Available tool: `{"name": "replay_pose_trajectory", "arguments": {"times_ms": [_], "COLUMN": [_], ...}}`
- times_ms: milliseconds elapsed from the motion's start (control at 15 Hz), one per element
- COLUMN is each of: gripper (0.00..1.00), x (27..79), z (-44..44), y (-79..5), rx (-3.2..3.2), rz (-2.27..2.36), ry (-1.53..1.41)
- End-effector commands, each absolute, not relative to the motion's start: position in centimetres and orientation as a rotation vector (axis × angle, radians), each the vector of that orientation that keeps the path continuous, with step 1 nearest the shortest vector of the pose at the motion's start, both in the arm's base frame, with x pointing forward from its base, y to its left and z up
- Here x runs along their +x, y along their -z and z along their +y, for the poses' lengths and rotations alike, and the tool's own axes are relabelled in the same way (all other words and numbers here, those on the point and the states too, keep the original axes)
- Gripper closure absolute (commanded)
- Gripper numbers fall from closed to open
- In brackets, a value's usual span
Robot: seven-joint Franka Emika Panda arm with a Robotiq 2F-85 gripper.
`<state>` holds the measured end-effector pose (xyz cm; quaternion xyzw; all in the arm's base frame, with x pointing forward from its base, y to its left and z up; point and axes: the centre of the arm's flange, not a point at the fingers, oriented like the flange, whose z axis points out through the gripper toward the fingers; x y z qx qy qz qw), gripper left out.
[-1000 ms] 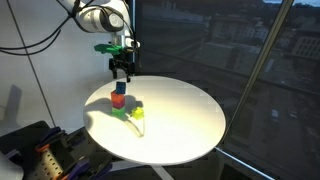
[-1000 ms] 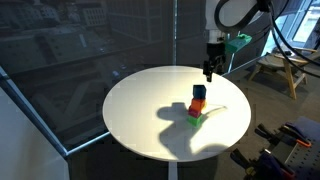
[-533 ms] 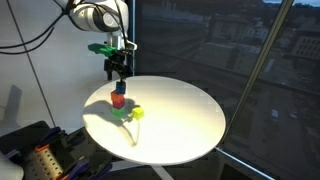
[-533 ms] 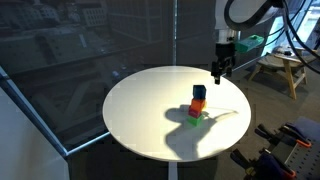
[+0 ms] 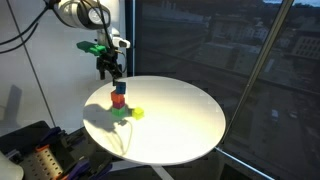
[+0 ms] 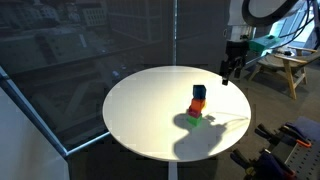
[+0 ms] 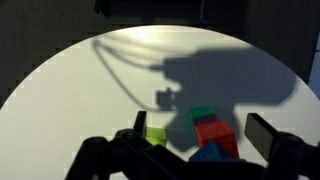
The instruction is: Pick up the blue block and stack it on top of the orange block
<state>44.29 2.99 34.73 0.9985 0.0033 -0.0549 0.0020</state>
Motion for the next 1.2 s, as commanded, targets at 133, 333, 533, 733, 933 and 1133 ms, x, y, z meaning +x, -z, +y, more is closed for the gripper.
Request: {"name": "replay_pose_trajectory", "arguments": {"times_ms": [133,333,533,733,933,1133], "gripper": [0.0,0.0,0.0,0.0,0.0,0.0], "x": [41.1,40.5,41.4,41.0,41.0,41.0], "z": [2.0,1.8,2.3,2.2,2.2,2.2], "y": [-36.4,-36.8,-36.4,-36.6,-36.6,-36.6], "rx": [3.16,3.161,3.145,3.146,3.146,3.146], "rz": [0.021,0.02,0.005,0.007,0.008,0.009], "ry": [0.035,0.005,0.036,0.023,0.021,0.022]}}
